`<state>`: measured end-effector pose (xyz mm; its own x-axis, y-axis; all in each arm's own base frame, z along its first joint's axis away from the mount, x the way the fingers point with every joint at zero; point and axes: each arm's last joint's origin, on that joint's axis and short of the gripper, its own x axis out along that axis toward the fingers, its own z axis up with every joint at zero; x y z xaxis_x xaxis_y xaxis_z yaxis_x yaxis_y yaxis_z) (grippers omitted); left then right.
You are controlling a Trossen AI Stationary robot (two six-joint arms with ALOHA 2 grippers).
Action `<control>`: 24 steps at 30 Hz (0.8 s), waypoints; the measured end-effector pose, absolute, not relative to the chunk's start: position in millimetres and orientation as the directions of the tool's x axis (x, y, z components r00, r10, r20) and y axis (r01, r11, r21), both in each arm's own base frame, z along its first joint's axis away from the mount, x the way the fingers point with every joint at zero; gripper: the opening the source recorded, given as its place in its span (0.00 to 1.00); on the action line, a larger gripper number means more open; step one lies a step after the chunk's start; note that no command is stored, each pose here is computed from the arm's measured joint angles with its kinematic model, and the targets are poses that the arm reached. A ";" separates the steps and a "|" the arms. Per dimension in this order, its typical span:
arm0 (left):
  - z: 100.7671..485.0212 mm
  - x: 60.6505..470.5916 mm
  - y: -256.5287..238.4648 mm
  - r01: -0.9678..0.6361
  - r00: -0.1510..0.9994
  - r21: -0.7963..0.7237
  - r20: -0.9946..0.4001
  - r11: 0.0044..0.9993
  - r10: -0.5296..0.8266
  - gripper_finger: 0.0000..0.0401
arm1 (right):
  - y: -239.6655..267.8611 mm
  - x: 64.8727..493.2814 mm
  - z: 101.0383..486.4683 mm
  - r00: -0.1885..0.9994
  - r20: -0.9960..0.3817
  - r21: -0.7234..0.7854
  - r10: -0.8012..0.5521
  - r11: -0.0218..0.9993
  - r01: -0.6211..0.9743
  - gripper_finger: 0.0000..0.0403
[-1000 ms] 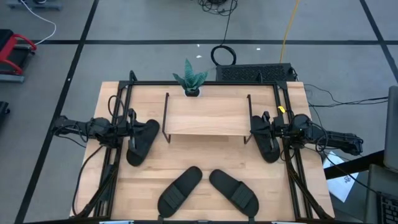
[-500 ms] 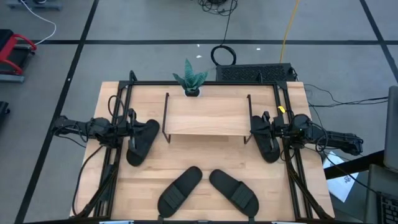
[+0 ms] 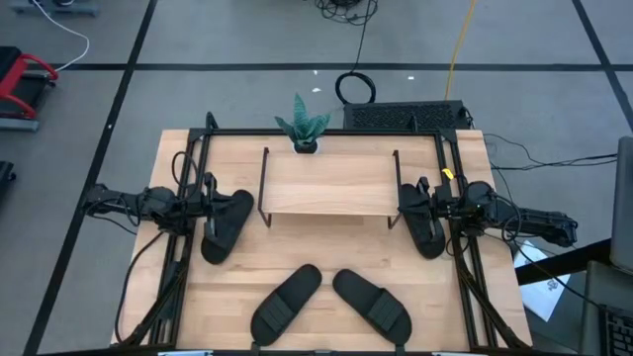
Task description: Pick and place slides into the shelf
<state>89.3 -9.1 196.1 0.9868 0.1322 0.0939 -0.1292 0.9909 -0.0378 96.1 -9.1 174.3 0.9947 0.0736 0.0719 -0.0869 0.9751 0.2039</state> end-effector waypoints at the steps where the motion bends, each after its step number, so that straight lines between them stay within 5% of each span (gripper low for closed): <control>1: 196.1 89.3 -9.2 -0.129 0.987 -0.038 0.094 0.991 0.132 0.00 | -9.1 96.1 174.3 0.995 0.072 0.204 0.074 0.975 -0.087 0.00; 24: 196.0 89.4 -9.1 -0.129 0.987 -0.038 0.094 0.991 0.132 0.00 | -9.1 96.0 175.3 0.994 0.082 0.172 0.073 0.981 -0.086 0.00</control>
